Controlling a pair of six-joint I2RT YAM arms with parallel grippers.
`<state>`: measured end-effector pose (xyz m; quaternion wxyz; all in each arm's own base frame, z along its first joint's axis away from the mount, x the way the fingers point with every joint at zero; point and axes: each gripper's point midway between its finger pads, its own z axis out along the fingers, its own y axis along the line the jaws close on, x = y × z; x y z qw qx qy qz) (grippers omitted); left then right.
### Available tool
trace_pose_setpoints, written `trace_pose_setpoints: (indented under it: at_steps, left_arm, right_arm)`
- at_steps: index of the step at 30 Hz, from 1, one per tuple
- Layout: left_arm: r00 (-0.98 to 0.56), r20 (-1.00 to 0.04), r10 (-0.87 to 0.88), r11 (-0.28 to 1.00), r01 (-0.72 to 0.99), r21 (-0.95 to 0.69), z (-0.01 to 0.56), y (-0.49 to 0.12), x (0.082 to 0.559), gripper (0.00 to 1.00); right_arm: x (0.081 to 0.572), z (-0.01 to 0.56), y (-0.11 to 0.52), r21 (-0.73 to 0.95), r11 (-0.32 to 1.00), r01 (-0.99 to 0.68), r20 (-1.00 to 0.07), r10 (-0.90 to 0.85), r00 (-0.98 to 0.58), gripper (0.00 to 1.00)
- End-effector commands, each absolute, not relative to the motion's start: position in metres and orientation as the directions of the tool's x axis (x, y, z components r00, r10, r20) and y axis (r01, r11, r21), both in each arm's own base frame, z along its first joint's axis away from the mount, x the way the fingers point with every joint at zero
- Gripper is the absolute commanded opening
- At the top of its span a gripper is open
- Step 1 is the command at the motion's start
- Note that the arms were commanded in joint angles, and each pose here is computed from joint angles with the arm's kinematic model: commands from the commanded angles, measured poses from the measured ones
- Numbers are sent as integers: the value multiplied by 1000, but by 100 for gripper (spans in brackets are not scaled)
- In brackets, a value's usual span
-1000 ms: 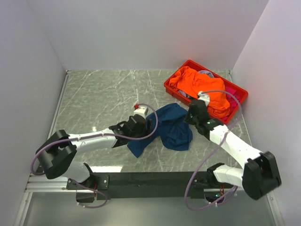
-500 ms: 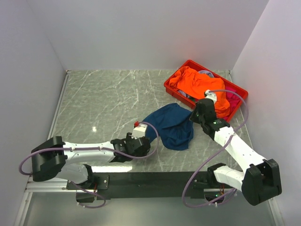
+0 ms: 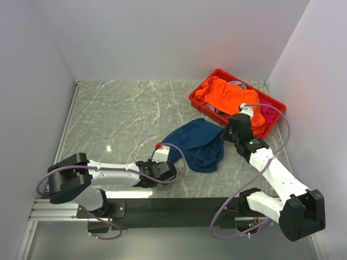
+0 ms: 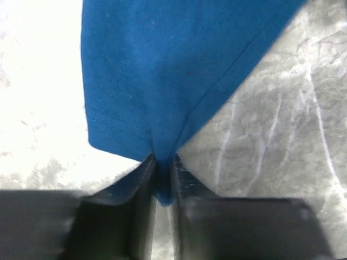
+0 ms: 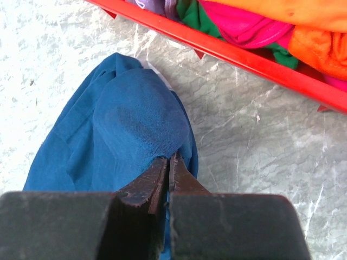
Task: Fold and stack the t-shirts
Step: Flatten the tshirt out
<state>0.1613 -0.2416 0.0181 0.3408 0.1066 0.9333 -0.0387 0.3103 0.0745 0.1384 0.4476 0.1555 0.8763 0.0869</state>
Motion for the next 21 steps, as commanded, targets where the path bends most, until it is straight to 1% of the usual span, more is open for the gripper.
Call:
trace_pose_setpoints:
  at_steps: [1,2,3,6,9,10,11,15,17,19,21]
  left_arm:
    - [-739,-653,164,977,213,5,18,-245,164,15]
    - [-727,-669,159,980,198,17,22,-243,168,6]
    - [-719,-678,151,983,180,27,25,-239,172,1]
    - [-684,-724,82,996,87,31,47,-222,194,1]
    - [-644,-765,-30,998,23,-58,78,-206,221,1]
    - [-611,-787,-89,993,10,-120,98,-201,228,0]
    - [-592,-797,-117,990,-2,-144,108,-196,233,1]
    - [-486,-838,-247,969,-98,-228,154,-148,258,0]
    - [-465,-845,-263,965,-130,-229,160,-130,262,0]
    - [-427,-854,-297,952,-199,-232,166,-106,267,0]
    - [-425,-851,-307,950,-186,-249,163,-107,267,1]
  right_arm:
    - [317,165,69,305,934,188,-794,358,-491,0]
    - [317,165,68,303,934,190,-795,358,-490,0]
    - [316,165,66,301,933,195,-795,359,-489,0]
    - [314,165,61,296,931,211,-797,363,-483,0]
    - [312,167,57,295,930,218,-802,365,-473,0]
    - [312,170,54,296,929,222,-806,368,-465,0]
    - [311,169,50,286,929,234,-805,365,-467,0]
    - [308,174,35,265,922,282,-817,370,-442,0]
    - [306,176,29,265,918,294,-822,375,-428,0]
    - [306,177,19,251,909,333,-829,379,-411,0]
    - [305,176,14,235,906,353,-832,375,-409,0]
